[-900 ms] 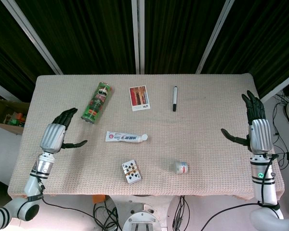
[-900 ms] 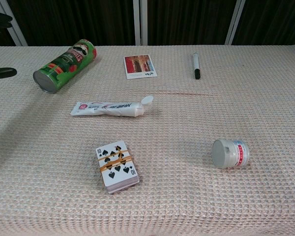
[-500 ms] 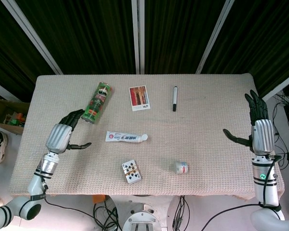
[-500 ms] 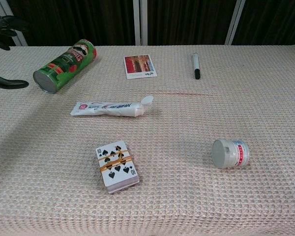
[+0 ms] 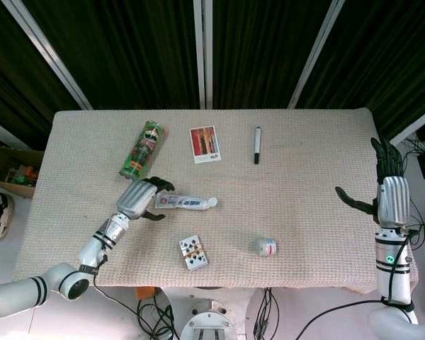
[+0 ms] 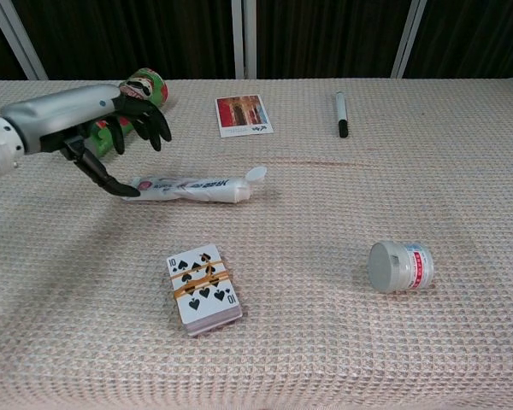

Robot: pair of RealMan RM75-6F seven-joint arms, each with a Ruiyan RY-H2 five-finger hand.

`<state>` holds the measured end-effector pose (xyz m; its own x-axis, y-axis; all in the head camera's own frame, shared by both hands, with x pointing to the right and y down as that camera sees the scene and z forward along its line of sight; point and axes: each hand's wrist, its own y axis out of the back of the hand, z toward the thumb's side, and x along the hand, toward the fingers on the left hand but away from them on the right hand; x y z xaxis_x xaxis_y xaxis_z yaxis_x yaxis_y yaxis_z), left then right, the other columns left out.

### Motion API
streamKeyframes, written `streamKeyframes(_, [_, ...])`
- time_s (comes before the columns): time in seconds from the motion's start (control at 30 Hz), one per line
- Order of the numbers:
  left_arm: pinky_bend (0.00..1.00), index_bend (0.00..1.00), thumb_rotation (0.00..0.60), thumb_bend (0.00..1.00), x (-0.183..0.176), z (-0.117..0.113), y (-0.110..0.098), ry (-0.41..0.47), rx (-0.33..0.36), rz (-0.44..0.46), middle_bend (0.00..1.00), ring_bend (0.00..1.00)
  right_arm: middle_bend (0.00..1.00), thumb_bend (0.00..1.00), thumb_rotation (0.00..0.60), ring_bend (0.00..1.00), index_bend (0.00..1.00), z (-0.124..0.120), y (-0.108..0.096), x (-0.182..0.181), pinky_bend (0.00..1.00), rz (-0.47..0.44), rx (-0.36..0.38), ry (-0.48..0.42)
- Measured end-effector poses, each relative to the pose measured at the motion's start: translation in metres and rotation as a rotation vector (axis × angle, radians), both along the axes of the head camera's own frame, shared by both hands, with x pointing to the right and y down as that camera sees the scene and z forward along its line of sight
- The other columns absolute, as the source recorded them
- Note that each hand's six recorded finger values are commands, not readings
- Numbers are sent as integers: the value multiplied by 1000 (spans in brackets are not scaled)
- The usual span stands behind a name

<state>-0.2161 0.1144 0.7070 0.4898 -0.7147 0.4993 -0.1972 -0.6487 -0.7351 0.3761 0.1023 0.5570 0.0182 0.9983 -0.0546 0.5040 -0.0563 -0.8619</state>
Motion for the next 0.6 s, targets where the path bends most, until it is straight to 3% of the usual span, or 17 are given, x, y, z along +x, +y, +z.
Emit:
streamKeyframes(0.1, [441,238,600,112,19,12,-2,-20,-34,24,322,289,0,0,199,0,0,1,2,2,0,7,-6,4])
streamKeyframes(0.23, [442,268,600,113,36,23,-6,-47,-38,41,311,287,0,0,201,0,0,2,3,3,0,4,-11,6])
streamKeyframes(0.6, [455,339,600,221,28,39,-11,-139,-87,38,355,306,0,0,201,0,0,7,4,10,0,10,-25,0])
